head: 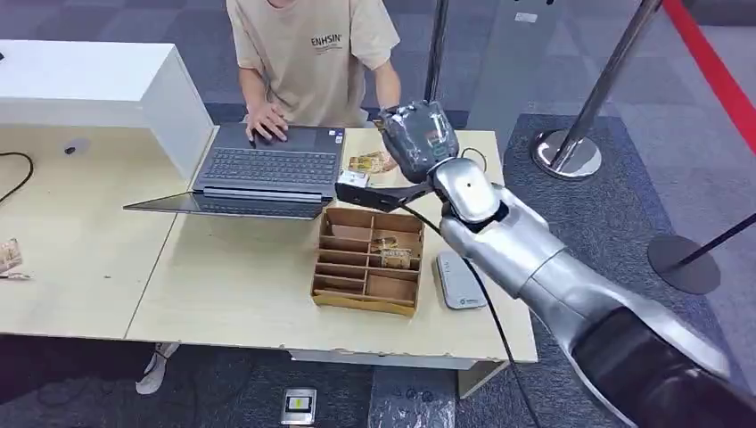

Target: Pass the card to the sensor for recognition and then transmit it.

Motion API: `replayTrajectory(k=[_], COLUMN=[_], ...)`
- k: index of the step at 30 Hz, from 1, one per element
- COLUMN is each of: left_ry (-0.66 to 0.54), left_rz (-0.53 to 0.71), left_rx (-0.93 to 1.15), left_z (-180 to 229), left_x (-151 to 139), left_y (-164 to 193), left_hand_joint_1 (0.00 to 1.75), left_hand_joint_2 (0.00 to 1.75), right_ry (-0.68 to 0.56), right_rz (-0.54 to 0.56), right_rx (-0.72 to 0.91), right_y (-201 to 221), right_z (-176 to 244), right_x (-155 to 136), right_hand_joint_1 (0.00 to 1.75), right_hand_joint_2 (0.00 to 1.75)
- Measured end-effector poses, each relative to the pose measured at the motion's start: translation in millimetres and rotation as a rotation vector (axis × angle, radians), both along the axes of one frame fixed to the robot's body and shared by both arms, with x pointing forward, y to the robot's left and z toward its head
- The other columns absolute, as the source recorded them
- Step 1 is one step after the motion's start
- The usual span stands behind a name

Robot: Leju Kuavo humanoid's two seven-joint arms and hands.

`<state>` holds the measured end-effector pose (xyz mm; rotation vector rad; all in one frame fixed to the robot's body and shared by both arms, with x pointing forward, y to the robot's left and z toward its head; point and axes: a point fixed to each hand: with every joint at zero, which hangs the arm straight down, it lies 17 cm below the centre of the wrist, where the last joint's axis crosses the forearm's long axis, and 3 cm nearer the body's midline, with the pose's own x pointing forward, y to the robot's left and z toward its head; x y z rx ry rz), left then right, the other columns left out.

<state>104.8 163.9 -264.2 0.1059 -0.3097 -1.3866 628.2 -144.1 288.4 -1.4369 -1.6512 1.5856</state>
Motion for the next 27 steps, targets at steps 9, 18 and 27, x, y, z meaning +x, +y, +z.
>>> replayTrajectory(k=[9,18,27], left_ry=[0.002,0.002,0.001], left_rz=[0.002,-0.005,-0.009], left_rx=[-0.005,-0.007,-0.005], left_z=[0.5,0.8,0.9], left_x=[-0.6,-0.8,-0.7], left_y=[-2.9,-5.0,-5.1], left_hand_joint_1=[0.0,0.0,0.0], left_hand_joint_2=[0.0,0.0,0.0], right_ry=[-0.005,-0.02,-0.066], right_rz=[-0.089,-0.139,-0.129], right_rx=[-0.12,-0.131,0.027], right_y=[-23.7,-46.1,-62.6], right_z=[-24.3,-32.5,-34.0], right_x=[8.7,11.7,2.5], right_hand_joint_1=[1.75,0.0,0.0], right_hand_joint_2=[1.75,1.75,0.0])
